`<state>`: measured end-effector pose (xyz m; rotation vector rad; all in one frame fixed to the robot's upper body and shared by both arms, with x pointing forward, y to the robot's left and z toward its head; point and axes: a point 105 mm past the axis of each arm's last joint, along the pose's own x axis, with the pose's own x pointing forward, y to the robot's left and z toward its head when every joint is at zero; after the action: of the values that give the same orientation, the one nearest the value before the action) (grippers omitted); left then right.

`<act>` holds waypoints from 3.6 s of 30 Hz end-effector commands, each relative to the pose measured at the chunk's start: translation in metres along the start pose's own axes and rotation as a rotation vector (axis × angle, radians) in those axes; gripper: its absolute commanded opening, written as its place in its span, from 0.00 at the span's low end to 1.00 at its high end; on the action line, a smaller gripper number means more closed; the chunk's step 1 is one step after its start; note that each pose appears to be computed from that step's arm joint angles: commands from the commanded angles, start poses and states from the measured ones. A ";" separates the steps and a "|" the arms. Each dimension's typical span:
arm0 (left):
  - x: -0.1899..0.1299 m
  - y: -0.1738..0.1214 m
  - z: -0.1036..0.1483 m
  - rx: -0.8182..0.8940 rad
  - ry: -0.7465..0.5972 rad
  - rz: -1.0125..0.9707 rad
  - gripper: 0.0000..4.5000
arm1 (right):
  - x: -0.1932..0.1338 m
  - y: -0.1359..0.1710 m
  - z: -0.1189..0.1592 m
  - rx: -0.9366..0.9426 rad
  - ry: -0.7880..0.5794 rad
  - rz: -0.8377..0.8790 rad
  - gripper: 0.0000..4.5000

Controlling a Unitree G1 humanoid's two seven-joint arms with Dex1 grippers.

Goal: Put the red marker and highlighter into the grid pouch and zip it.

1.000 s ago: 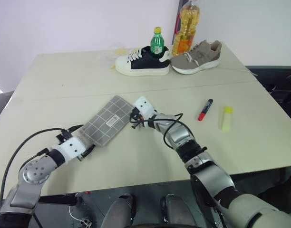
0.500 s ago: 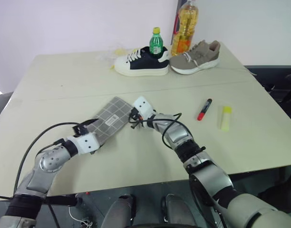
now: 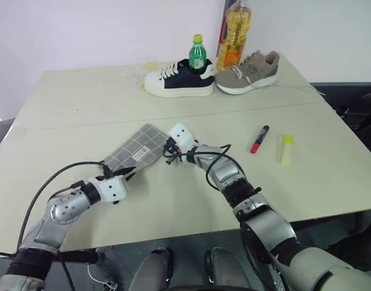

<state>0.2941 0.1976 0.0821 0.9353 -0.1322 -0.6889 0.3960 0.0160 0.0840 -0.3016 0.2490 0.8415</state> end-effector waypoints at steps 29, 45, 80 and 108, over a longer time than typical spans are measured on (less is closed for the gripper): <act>0.026 0.022 0.093 -0.479 -0.291 0.118 0.00 | -0.091 -0.065 0.056 0.087 -0.169 -0.042 0.31; 0.046 0.021 0.093 -0.503 -0.283 0.124 0.00 | -0.099 -0.028 0.061 -0.273 -0.102 0.079 0.01; 0.085 0.010 0.105 -0.523 -0.336 0.082 0.00 | -0.231 -0.144 0.014 0.062 0.088 -0.408 0.86; 0.084 0.011 0.105 -0.536 -0.351 0.100 0.00 | -0.202 -0.172 -0.025 0.375 0.163 -0.813 0.04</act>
<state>0.3253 0.0756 0.1241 0.2980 -0.2250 -0.7654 0.3886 -0.2476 0.1197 -0.0398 0.5344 -0.0963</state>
